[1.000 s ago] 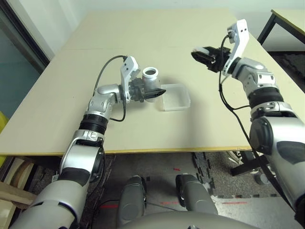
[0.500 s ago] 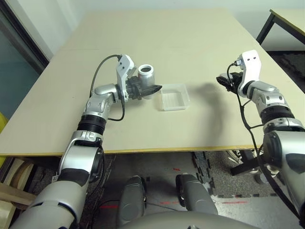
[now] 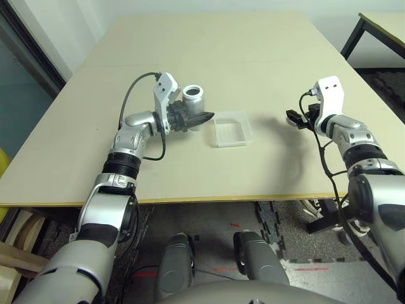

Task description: Pour the medicine from the bottle into the box.

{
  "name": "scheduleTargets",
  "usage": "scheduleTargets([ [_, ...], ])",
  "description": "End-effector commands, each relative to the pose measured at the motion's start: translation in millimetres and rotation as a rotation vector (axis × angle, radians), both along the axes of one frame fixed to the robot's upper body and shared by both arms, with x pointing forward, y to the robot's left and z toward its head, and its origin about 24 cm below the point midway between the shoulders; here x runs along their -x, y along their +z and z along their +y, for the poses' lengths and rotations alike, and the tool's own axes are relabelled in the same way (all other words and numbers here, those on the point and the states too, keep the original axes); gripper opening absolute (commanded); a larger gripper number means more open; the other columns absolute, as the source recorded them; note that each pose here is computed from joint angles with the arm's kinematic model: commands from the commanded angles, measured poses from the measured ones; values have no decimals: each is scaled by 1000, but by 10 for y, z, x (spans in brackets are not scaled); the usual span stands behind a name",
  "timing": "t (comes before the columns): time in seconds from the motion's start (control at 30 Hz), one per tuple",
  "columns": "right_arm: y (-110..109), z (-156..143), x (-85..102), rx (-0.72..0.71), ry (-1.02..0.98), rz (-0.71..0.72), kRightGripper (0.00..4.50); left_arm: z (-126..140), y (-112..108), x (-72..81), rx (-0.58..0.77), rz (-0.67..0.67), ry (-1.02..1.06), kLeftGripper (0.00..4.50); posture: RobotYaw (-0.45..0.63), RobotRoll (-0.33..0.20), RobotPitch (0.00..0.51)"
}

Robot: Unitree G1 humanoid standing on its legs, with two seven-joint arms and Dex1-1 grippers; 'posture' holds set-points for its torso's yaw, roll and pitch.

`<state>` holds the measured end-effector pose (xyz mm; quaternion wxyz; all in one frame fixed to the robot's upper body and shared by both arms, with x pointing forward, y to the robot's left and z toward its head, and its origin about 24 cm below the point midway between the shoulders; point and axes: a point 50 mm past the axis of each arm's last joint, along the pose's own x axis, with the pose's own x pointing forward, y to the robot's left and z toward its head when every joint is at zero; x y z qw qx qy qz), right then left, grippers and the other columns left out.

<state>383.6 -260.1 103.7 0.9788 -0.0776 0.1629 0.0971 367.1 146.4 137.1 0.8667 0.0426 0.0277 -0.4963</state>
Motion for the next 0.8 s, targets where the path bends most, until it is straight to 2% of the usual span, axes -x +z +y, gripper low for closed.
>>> scheduleTargets([
  [0.03, 18, 37, -12, -2, 30, -22, 4500, 53, -15, -14, -26, 1, 23, 2732, -151, 0, 42],
  [0.23, 278, 90, -47, -9, 214, -87, 4500, 95, -2, -36, -46, -3, 51, 2732, -157, 0, 42],
  [0.37, 520, 192, -1, -12, 516, -73, 4500, 118, 12, -64, -62, -6, 66, 2732, -163, 0, 43],
  [0.47, 663, 251, 96, 49, 756, -54, 4500, 120, 21, -78, -67, -7, 69, 2732, -165, 0, 43],
  [0.67, 725, 271, 228, 201, 979, -22, 4500, 121, 26, -91, -71, -9, 69, 2732, -169, 0, 44],
  [0.8, 671, 279, 262, 215, 1042, 10, 4500, 124, 35, -100, -80, -13, 69, 2732, -166, 0, 46],
])
